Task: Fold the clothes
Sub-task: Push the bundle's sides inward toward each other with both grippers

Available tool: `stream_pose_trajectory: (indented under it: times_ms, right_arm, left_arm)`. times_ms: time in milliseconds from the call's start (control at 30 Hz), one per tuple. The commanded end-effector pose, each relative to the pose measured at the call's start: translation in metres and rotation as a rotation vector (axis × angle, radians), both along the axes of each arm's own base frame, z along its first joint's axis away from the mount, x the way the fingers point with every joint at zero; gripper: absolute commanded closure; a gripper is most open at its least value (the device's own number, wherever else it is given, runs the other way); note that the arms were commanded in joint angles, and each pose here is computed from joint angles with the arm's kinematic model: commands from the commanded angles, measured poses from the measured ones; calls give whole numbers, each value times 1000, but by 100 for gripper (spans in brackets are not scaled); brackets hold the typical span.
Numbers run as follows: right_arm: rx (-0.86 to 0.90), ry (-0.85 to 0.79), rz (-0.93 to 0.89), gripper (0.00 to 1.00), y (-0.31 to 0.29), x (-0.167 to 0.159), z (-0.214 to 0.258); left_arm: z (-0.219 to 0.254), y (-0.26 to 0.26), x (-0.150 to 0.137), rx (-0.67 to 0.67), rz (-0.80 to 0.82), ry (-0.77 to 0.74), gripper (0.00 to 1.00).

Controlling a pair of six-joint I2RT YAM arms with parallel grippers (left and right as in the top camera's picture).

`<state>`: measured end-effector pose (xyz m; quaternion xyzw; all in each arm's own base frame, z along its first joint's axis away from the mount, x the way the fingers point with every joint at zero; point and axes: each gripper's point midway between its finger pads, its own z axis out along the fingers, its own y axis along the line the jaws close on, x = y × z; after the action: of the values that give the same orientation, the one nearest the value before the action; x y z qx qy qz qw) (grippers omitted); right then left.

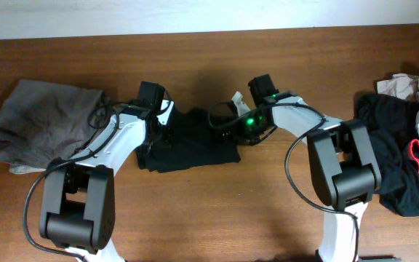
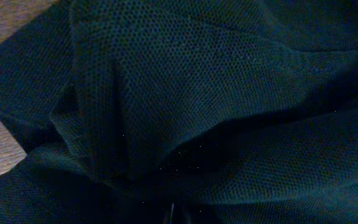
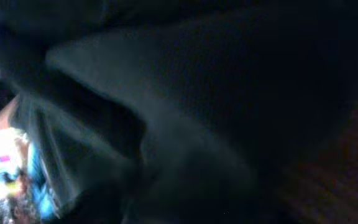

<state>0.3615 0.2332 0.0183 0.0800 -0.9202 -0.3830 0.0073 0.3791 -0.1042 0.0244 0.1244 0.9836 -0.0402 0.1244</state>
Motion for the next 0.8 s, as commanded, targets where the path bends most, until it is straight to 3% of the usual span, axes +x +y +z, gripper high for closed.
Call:
stream_pose_trajectory:
  times_ms: [0, 167, 300, 533, 633, 767]
  right_arm:
    - [26, 16, 38, 68, 9, -10, -4]
    - [33, 13, 25, 96, 4, -8, 5]
    - [0, -17, -24, 96, -16, 0, 27]
    - [-368, -85, -121, 96, -95, 1, 60]
    - [-488, -90, -131, 96, -115, -2, 72]
    - [-505, -91, -120, 96, -113, -3, 90]
  left_arm:
    - [-14, -1, -7, -4, -6, 43, 94]
    - [-14, -1, -7, -3, -6, 43, 94]
    - [-13, -1, -7, 0, -21, 40, 93]
    - [-4, -17, -4, -93, -43, 46, 72]
    - [1, -26, -3, -146, -56, 50, 70]
    - [2, -27, -3, -150, -58, 51, 71]
